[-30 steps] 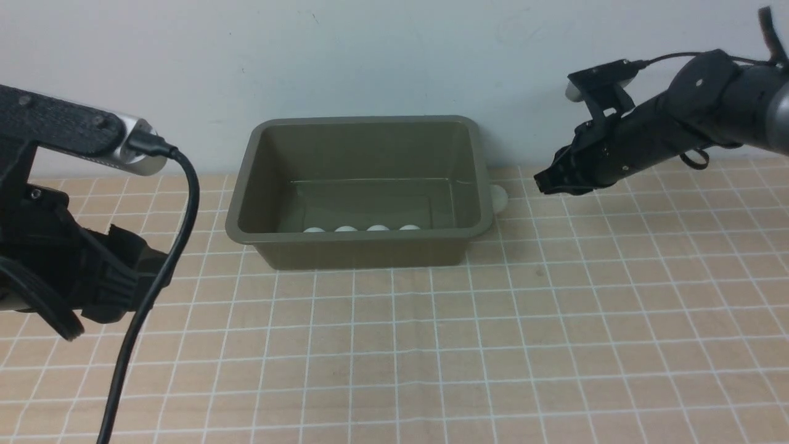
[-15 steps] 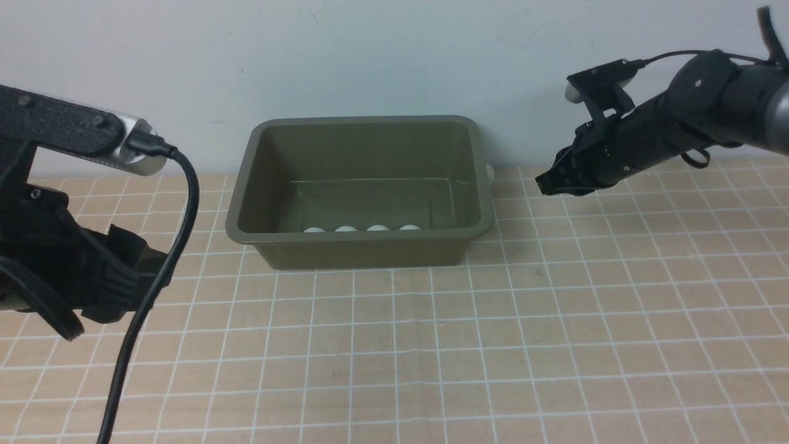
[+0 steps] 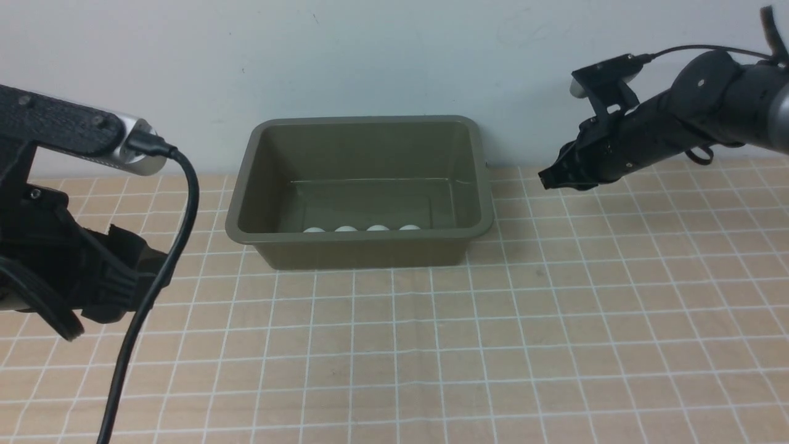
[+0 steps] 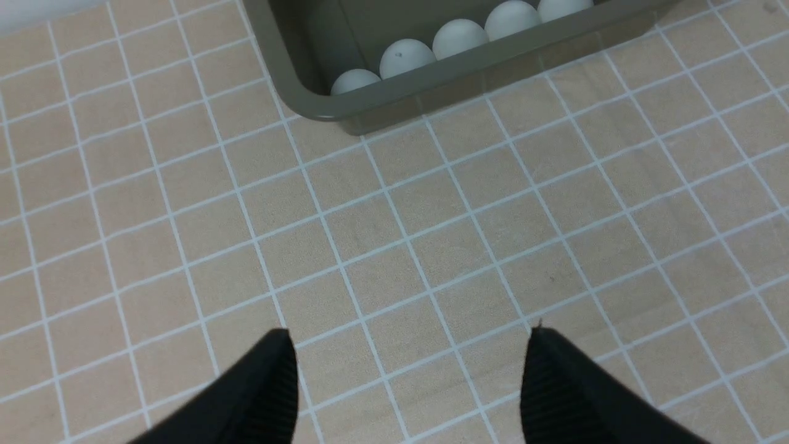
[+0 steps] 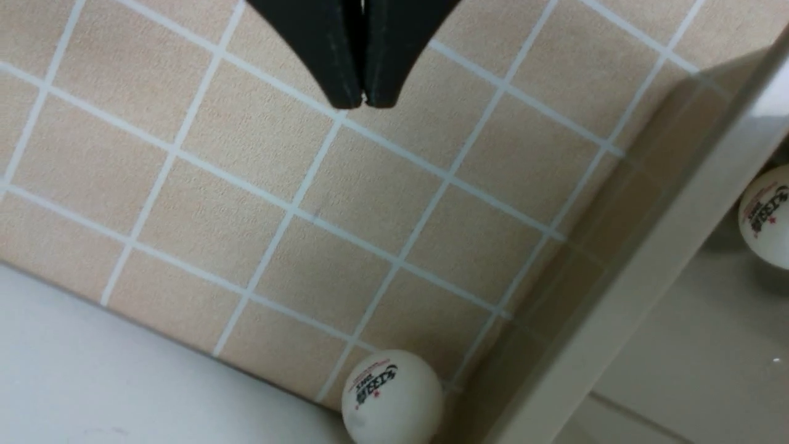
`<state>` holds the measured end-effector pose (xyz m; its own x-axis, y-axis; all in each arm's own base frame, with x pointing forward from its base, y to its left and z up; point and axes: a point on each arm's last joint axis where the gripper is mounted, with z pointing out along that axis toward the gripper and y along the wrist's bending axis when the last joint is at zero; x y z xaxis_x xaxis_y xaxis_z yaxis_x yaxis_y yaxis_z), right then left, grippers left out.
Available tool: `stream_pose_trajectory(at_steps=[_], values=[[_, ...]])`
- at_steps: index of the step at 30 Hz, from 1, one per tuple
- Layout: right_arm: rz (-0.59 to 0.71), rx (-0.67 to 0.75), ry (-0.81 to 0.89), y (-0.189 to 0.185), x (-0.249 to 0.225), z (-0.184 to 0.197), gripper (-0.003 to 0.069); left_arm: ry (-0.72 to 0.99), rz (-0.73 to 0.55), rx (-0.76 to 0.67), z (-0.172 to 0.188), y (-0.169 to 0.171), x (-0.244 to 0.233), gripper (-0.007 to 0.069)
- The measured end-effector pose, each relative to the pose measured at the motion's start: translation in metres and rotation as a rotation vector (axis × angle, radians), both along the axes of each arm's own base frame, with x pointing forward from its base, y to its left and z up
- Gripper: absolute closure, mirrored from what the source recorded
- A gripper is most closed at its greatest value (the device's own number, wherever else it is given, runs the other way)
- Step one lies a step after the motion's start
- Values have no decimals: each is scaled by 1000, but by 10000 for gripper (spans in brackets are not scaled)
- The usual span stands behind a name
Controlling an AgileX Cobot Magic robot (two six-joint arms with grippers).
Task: Put the table tennis balls into the box on the light coffee tablecloth.
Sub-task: 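Reach for and grasp a ping pong ball on the table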
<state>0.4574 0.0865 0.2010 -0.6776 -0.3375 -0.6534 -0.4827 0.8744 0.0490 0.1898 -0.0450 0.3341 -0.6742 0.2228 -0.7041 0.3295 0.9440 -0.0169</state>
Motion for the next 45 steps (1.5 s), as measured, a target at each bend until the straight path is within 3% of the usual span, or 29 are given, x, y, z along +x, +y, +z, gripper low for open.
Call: stream_pose_trajectory(at_steps=[10,17,22,26,31,38,45], values=[[-17,-8,-68,-1,11,2,676,0,0,0,0,0,0,221],[22,67,-6,9,28,-13,659,0,0,0,0,0,0,221],[86,116,0,11,36,-10,573,1,0,0,0,0,0,221],[136,125,-20,2,41,2,416,8,-1,1,-1,0,-1,221],[175,113,9,-17,39,2,303,14,-8,8,-1,0,-1,221],[412,-2,23,-20,30,-6,291,11,-20,18,-1,0,-1,221],[474,-2,-12,-18,29,-5,294,11,-21,20,-1,0,-1,221]])
